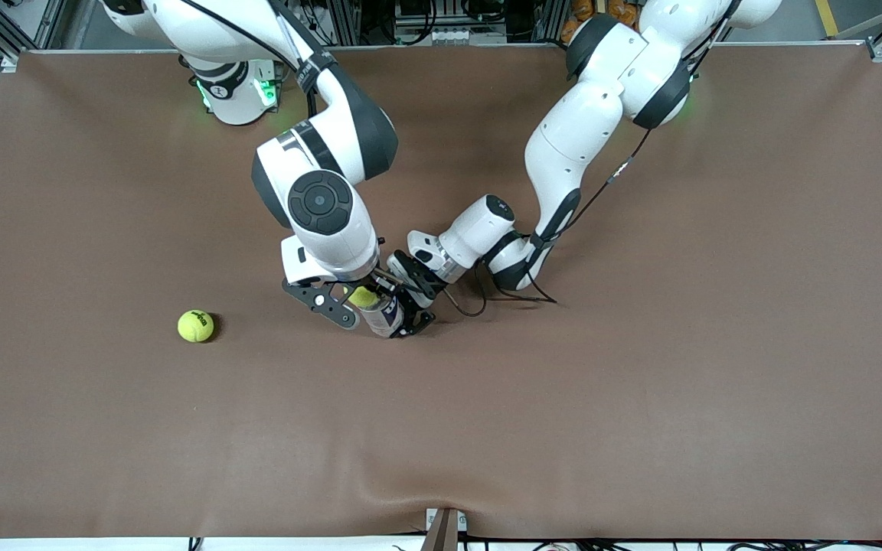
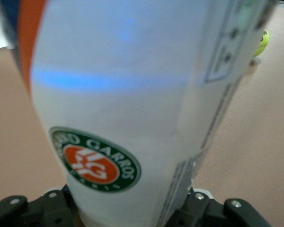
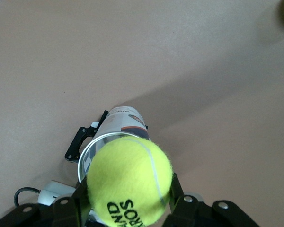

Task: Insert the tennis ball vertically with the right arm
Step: 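Lower the ball into the can and open the right gripper, then move the right gripper to the second yellow tennis ball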

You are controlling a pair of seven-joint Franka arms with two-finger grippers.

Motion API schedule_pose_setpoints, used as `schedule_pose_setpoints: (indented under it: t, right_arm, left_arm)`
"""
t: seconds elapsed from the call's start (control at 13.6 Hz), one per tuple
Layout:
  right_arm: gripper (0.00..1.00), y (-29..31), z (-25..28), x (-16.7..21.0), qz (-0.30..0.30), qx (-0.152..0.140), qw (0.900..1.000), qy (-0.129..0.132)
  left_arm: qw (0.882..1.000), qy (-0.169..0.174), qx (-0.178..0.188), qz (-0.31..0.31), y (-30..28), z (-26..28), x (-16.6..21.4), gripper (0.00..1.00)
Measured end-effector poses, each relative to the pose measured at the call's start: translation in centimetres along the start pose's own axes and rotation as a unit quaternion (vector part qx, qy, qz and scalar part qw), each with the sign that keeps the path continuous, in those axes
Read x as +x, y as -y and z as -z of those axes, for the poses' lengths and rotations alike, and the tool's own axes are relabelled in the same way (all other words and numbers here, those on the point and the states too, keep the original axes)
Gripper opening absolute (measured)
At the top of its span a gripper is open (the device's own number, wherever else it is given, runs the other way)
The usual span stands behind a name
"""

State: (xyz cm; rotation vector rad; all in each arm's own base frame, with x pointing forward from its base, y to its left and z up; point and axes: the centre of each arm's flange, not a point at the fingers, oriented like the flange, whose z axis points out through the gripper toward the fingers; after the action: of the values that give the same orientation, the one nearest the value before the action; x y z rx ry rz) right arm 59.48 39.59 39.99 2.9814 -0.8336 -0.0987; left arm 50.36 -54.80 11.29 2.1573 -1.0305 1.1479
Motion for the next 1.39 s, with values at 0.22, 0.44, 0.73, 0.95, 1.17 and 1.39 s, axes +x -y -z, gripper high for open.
schedule_pose_setpoints:
  t: [0.22, 0.44, 0.73, 0.95, 1.17, 1.39]
  right_arm:
    - [0.68, 0.1, 0.0, -0.1, 0.001, 0.0, 1.0, 0.0]
    - [0.95, 0.5, 0.0, -1.1, 0.008, 0.0, 1.0, 0.0]
    - [1.0, 0.5, 0.1, -1.1, 0.009, 0.0, 1.0, -0.001]
    - [1.0, -0.9, 0.7, -0.6, 0.025, -0.032, 0.999, 0.012]
    - [1.0, -5.1, 3.4, 3.4, 0.07, -0.056, 0.995, 0.036]
    - [1.0, -11.5, 7.0, 9.8, 0.09, -0.049, 0.993, 0.053]
  left_arm:
    - [1.0, 0.0, 0.0, 0.0, 0.0, 0.0, 0.0, 0.79]
    - [1.0, 0.0, 0.001, 0.002, 0.1, 0.0, 0.0, 0.8]
    - [1.0, 0.0, 0.002, 0.003, 0.3, 0.0, 0.0, 0.8]
    - [1.0, -0.001, 0.004, 0.004, 0.6, 0.1, 0.0, 0.8]
    - [1.0, -0.001, 0.004, 0.004, 0.6, 0.1, 0.0, 0.8]
    - [1.0, -0.001, 0.004, 0.004, 0.6, 0.1, 0.0, 0.8]
